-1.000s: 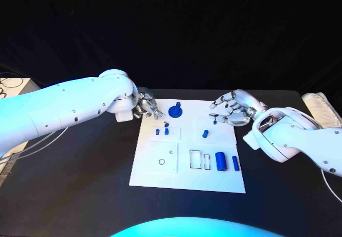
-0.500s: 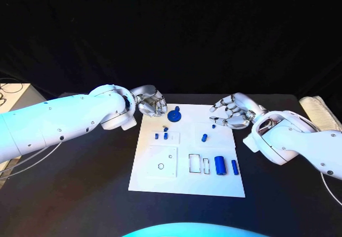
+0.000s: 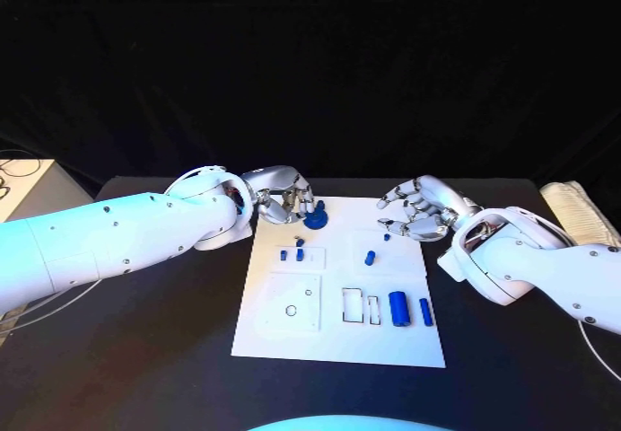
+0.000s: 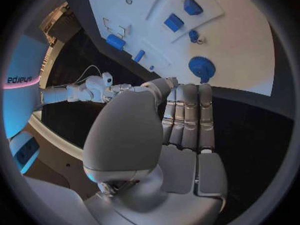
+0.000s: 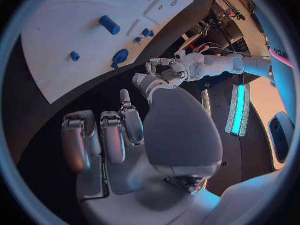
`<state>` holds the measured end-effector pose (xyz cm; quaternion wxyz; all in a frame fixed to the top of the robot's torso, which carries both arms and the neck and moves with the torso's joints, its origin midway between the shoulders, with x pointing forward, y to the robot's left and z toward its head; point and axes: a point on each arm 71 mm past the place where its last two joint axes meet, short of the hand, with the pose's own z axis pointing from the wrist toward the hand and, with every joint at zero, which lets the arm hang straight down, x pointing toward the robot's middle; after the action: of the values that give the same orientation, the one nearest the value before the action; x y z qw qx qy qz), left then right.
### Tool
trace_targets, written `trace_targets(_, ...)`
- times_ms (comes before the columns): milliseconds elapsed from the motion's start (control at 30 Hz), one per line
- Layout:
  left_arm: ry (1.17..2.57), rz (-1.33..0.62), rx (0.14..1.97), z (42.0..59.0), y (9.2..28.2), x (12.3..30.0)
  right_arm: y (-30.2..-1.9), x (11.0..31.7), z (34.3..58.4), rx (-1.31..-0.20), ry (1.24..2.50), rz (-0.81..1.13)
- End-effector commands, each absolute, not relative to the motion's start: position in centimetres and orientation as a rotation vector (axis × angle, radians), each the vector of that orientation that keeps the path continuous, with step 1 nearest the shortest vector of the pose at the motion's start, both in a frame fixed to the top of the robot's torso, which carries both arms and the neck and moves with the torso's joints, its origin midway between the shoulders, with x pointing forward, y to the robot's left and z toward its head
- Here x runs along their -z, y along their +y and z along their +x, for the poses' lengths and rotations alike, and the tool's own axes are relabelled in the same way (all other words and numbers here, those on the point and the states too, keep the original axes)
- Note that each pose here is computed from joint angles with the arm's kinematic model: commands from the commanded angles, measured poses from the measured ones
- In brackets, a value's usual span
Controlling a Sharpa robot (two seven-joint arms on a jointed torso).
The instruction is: Assemble the parts on the task board
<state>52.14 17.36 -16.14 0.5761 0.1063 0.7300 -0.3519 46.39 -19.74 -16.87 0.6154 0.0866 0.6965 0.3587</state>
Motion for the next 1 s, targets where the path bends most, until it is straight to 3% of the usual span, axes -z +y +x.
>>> trace_targets(33,1.686,0.374,0.816,52.0,17.0,16.2,-19.4,16.7,46.4,-0.827,1.581,0.131)
trace_targets(567,1.795,0.558,0.701,52.6,16.1,18.7,-18.8,16.7,46.5,-0.829,1.575,0.108)
trace_targets(1000,1.816,0.621,0.677,52.9,15.6,19.3,-18.7,16.7,46.4,-0.828,1.575,0.109)
